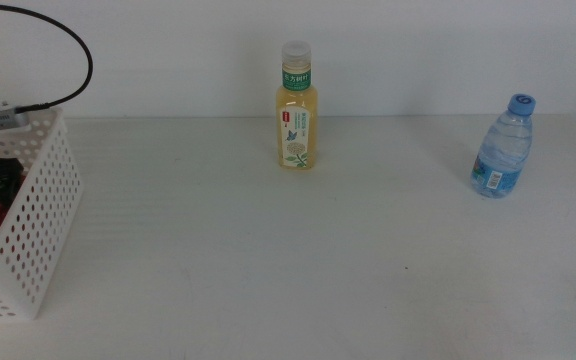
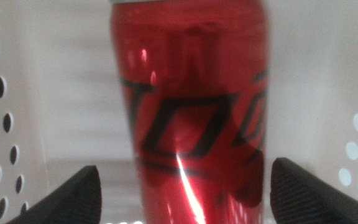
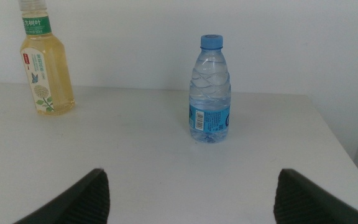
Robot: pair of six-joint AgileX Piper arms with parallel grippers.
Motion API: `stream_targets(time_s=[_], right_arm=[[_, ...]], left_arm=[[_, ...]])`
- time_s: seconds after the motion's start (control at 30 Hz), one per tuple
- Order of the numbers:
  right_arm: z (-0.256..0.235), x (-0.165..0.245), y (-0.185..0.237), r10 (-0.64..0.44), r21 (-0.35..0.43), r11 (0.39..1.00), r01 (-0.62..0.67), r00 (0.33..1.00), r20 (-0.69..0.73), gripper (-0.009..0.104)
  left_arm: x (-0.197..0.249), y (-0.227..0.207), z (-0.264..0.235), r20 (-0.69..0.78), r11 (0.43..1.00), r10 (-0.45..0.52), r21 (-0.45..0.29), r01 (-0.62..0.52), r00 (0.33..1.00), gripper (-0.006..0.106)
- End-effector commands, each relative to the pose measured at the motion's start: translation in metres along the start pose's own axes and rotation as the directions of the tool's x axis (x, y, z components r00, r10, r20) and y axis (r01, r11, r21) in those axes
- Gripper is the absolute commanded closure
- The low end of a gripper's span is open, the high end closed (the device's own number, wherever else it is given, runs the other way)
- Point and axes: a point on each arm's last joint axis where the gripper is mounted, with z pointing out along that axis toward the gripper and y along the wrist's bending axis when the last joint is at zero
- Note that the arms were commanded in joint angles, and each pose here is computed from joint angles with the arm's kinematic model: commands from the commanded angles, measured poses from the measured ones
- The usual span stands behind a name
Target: Use arms to grab the bottles and put them into the dustbin to the left of the table.
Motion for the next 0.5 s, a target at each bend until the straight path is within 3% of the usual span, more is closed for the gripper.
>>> stream_targets(time_s=[0.0,0.13,0.37,0.47], right_arm=[[-0.003,-0.011,0.0,-0.017,0.01,1.0,0.016,0.994,0.109,0.018],[-0.003,-0.011,0.0,-0.017,0.01,1.0,0.016,0.994,0.109,0.018],[-0.003,-0.011,0.0,-0.017,0.01,1.0,0.016,0.994,0.109,0.018],[-0.003,-0.011,0.0,-0.017,0.01,1.0,0.016,0.994,0.109,0.018]], left_arm=[[0.006,-0.009,-0.039,0.023,1.0,-0.016,0.007,0.015,1.0,0.01],[0.005,-0.015,-0.054,0.054,0.998,-0.062,0.015,0.061,0.997,0.01],[0.011,-0.052,-0.119,0.209,0.995,0.001,-0.097,0.02,0.978,0.01],[0.024,-0.077,-0.152,0.289,0.994,0.032,-0.108,-0.001,0.957,0.01]])
